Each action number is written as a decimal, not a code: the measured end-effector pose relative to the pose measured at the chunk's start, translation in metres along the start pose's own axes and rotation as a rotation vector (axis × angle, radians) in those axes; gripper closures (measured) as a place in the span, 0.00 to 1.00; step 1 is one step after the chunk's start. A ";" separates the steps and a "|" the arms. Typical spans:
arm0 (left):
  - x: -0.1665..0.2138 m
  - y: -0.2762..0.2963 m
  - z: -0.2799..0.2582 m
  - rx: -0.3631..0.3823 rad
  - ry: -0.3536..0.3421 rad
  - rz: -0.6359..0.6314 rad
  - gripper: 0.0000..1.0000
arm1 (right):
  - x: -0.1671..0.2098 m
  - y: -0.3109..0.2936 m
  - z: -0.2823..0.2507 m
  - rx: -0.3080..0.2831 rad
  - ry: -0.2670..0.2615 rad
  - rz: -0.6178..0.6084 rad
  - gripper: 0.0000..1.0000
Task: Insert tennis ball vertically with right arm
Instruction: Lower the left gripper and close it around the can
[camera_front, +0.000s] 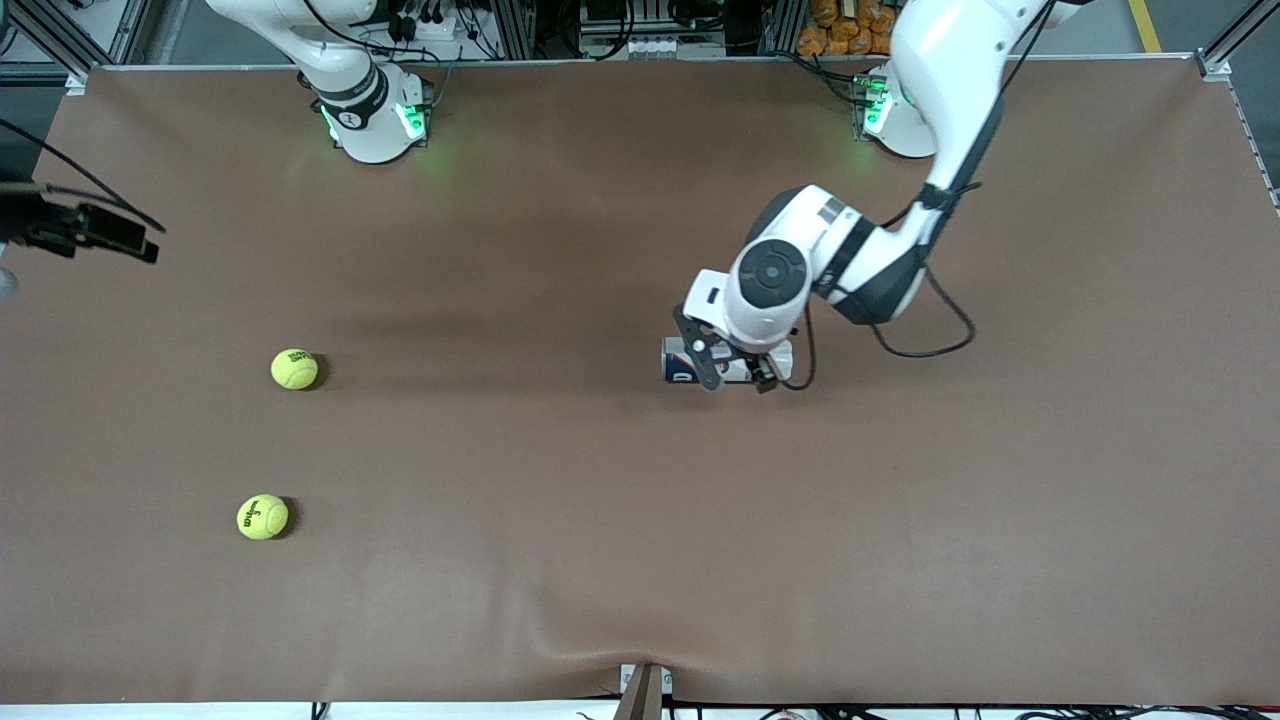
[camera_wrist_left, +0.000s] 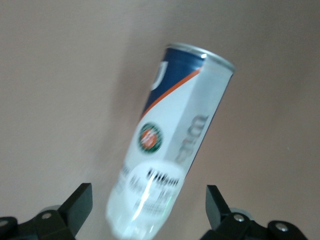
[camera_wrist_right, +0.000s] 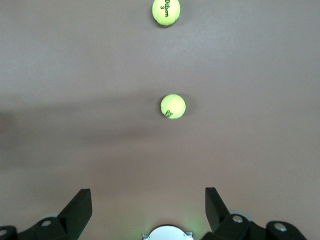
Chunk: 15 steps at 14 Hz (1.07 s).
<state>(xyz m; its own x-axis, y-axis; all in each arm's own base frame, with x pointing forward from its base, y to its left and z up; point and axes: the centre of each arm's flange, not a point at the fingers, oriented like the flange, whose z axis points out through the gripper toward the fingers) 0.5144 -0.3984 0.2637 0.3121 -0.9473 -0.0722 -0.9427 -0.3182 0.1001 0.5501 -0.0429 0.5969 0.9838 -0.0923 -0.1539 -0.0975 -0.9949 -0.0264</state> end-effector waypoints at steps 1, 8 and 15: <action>0.000 0.005 0.011 -0.004 -0.004 0.051 0.00 | 0.005 0.000 0.006 0.000 -0.004 -0.002 0.00; -0.022 0.005 0.034 0.030 0.039 0.249 0.00 | 0.027 0.002 0.022 -0.002 0.021 -0.071 0.00; -0.017 0.013 0.045 0.079 0.048 0.302 0.00 | 0.070 0.003 0.067 -0.007 0.043 -0.103 0.00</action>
<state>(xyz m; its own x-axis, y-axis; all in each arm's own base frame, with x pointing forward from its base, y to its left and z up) 0.4919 -0.3845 0.2217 0.0197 -0.9998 -0.0041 -0.9993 -0.0198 0.0323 0.6089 -0.0497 0.5200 0.9941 0.0089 -0.1080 0.0054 -0.9994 -0.0328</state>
